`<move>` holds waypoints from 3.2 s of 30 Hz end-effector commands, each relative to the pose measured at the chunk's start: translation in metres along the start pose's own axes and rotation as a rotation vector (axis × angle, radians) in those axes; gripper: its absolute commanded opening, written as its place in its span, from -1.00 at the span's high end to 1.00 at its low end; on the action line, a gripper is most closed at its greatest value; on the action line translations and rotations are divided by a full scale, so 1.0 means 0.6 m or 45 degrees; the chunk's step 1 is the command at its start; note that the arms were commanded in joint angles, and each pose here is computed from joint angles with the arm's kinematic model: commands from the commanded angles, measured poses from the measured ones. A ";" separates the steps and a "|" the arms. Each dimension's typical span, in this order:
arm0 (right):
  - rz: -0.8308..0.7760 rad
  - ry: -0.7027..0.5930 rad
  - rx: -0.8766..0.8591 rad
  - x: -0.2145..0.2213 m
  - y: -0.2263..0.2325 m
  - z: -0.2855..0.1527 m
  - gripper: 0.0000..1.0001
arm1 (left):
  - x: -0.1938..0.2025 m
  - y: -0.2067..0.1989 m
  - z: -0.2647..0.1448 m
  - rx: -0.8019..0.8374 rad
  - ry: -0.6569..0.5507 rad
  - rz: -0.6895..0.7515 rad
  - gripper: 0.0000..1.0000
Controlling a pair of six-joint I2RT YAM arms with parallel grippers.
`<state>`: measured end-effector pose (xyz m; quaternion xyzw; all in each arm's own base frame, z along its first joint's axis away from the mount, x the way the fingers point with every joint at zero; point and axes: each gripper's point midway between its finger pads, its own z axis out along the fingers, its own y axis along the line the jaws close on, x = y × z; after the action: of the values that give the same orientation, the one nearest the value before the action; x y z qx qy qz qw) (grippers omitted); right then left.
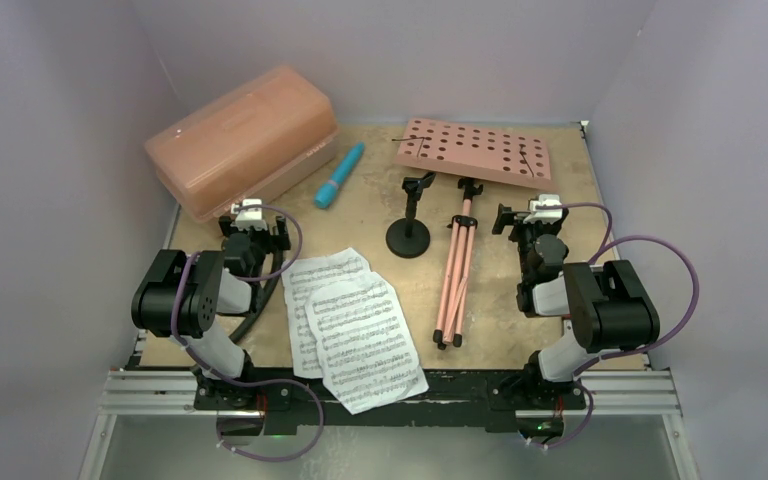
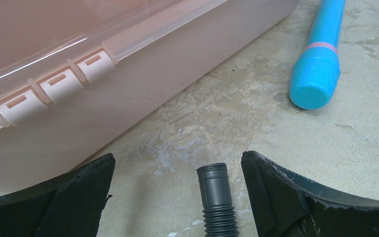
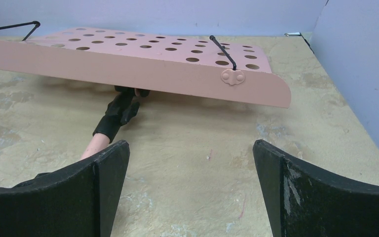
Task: Set up the instrument practice props
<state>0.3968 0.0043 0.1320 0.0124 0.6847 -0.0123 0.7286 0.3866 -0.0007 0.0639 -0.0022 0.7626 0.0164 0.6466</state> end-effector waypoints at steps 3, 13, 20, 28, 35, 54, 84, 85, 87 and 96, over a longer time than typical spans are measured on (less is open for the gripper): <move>-0.016 -0.048 -0.013 -0.018 0.004 0.001 -0.96 | -0.018 -0.003 0.004 0.011 -0.045 0.013 -0.99; -0.016 -0.047 -0.012 -0.017 0.004 0.000 -0.96 | -0.027 -0.011 0.005 0.050 -0.050 0.025 -0.99; -0.016 -0.044 -0.015 -0.017 0.005 0.001 -0.96 | -0.116 -0.045 -0.033 0.202 -0.051 -0.030 -0.99; -0.010 -0.041 -0.018 -0.016 0.006 0.001 -0.96 | -0.198 -0.128 -0.095 0.540 0.125 -0.245 -0.99; 0.180 0.054 0.378 -0.075 -0.068 0.034 -0.96 | -0.279 -0.114 -0.124 0.486 0.064 -0.246 -0.99; 0.906 0.465 0.140 -0.170 0.062 0.048 -0.96 | -0.210 -0.055 -0.126 0.045 0.476 -0.585 -0.99; 1.322 0.914 -1.017 -0.202 0.422 -0.034 -0.89 | -0.362 -0.207 -0.149 0.624 0.326 -0.874 -0.94; 1.325 0.908 -1.028 -0.202 0.424 -0.032 -0.86 | -0.369 -0.209 -0.150 0.632 0.318 -0.883 -0.94; 1.335 0.908 -1.039 -0.196 0.427 -0.027 -0.78 | -0.381 -0.212 -0.151 0.651 0.300 -0.894 -0.94; 1.324 0.912 -1.041 -0.175 0.434 -0.008 -0.44 | -0.385 -0.208 -0.160 0.637 0.300 -0.895 -0.93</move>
<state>0.3936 0.2598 0.2177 0.0990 0.7544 0.5746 0.3016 0.3352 -0.1292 0.2806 -0.1162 0.7817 -0.3772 0.4828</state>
